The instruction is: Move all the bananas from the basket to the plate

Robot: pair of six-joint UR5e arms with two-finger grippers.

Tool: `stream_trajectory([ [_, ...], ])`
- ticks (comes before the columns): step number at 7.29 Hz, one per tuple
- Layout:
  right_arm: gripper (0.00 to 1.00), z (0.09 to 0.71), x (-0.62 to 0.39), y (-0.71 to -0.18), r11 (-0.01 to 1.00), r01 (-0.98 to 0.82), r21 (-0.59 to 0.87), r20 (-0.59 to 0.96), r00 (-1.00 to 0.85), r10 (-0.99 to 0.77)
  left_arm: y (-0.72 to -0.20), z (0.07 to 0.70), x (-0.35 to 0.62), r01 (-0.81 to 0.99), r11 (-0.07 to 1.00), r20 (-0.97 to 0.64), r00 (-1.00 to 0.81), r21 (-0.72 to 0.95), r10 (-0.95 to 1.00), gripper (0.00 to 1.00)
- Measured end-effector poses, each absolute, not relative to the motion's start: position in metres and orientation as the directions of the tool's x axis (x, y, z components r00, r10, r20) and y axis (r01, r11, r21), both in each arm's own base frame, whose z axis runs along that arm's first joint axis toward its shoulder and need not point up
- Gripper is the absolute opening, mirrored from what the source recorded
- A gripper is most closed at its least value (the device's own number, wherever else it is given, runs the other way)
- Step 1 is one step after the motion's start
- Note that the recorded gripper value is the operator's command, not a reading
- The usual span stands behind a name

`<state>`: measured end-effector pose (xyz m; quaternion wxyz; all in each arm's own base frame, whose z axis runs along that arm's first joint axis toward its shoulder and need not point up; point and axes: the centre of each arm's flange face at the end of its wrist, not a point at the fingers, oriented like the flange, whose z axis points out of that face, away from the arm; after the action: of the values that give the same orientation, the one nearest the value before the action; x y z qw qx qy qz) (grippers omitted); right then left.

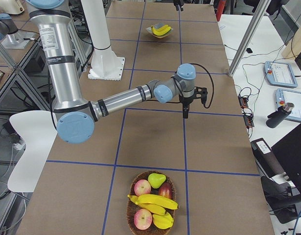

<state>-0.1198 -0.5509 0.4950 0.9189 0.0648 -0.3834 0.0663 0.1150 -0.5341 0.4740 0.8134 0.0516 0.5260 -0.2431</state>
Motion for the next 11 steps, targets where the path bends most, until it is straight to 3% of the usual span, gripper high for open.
stream_trajectory([
  [2,1.00,0.574,-0.035,-0.532,0.982,-0.162,0.102,0.621,0.781,0.064,-0.546,0.462,0.123,0.448,0.880,-0.877,0.345,-0.157,-0.333,1.00],
  [5,1.00,0.666,0.019,-0.534,0.964,-0.259,0.053,0.383,0.897,0.220,-0.551,0.454,0.135,0.448,0.882,-0.878,0.353,-0.144,-0.323,1.00],
  [8,1.00,0.703,0.030,-0.545,0.913,-0.408,0.008,0.243,0.886,0.394,-0.556,0.442,0.139,0.445,0.885,-0.886,0.346,-0.135,-0.309,1.00],
  [11,1.00,0.734,0.023,-0.541,0.896,-0.443,-0.014,0.153,0.885,0.440,-0.559,0.434,0.149,0.431,0.894,-0.892,0.346,-0.123,-0.290,1.00],
])
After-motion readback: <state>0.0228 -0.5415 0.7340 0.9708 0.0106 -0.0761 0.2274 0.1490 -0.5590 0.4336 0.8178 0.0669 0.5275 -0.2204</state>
